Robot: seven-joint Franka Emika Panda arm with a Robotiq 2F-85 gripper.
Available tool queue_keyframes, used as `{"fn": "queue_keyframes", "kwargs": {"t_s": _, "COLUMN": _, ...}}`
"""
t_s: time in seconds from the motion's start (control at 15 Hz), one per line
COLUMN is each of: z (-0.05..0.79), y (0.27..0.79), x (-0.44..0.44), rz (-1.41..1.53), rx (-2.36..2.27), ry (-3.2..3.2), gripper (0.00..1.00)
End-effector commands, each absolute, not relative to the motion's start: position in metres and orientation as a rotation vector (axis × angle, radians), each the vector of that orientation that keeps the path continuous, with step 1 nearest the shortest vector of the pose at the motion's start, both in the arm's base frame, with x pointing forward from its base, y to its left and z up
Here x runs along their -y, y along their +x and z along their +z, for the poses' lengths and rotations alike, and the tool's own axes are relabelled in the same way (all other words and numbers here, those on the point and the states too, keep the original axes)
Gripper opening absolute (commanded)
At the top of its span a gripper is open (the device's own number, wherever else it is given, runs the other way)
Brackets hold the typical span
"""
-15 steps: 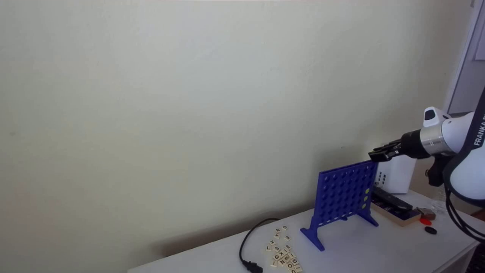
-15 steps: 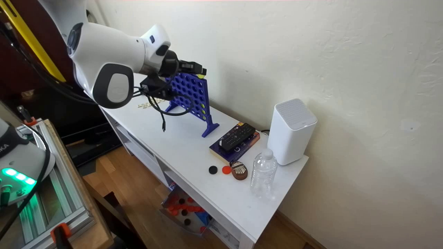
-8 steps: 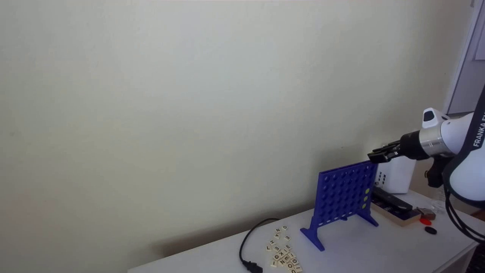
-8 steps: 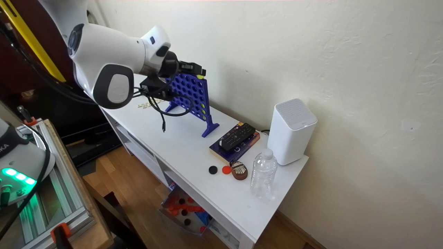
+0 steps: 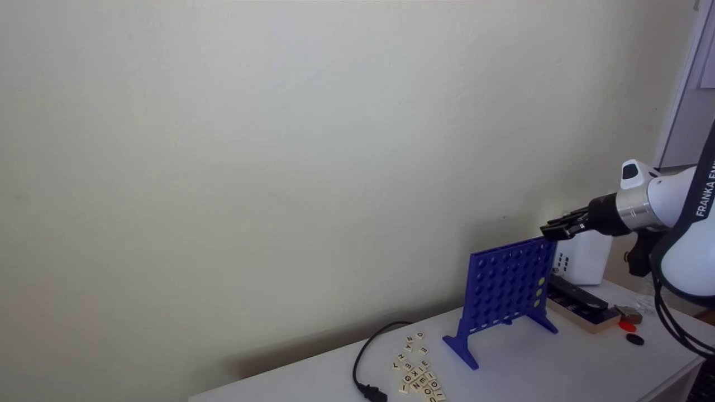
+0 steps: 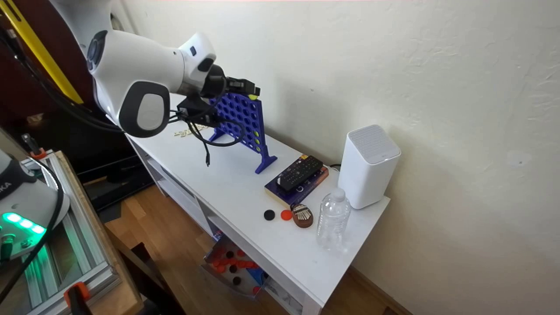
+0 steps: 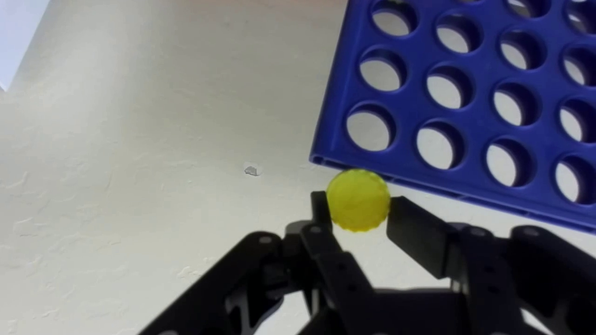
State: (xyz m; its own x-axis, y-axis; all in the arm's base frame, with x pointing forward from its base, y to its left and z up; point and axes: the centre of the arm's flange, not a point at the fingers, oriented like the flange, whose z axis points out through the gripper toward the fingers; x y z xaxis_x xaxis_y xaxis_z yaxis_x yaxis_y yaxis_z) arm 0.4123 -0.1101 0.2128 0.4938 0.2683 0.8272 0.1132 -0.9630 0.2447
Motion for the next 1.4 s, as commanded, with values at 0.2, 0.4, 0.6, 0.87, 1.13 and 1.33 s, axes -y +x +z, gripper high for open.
{"fn": "queue_keyframes", "kwargs": {"t_s": 0.2, "z": 0.2025, "y": 0.4125, "x": 0.1085, "rz": 1.523, "rx": -0.328, "ry": 2.565, "gripper": 0.13}}
{"fn": "queue_keyframes", "kwargs": {"t_s": 0.4, "z": 0.2024, "y": 0.4136, "x": 0.1118, "rz": 1.528, "rx": -0.323, "ry": 2.558, "gripper": 0.13}}
{"fn": "queue_keyframes", "kwargs": {"t_s": 0.6, "z": 0.2004, "y": 0.4138, "x": 0.1113, "rz": 1.522, "rx": -0.333, "ry": 2.560, "gripper": 0.13}}
{"fn": "queue_keyframes", "kwargs": {"t_s": 0.87, "z": 0.1988, "y": 0.4131, "x": 0.1127, "rz": 1.516, "rx": -0.338, "ry": 2.561, "gripper": 0.13}}
{"fn": "queue_keyframes", "kwargs": {"t_s": 1.13, "z": 0.1951, "y": 0.4104, "x": 0.1144, "rz": 1.504, "rx": -0.339, "ry": 2.568, "gripper": 0.13}}
{"fn": "queue_keyframes", "kwargs": {"t_s": 1.33, "z": 0.1937, "y": 0.4072, "x": 0.1159, "rz": 1.500, "rx": -0.333, "ry": 2.570, "gripper": 0.13}}
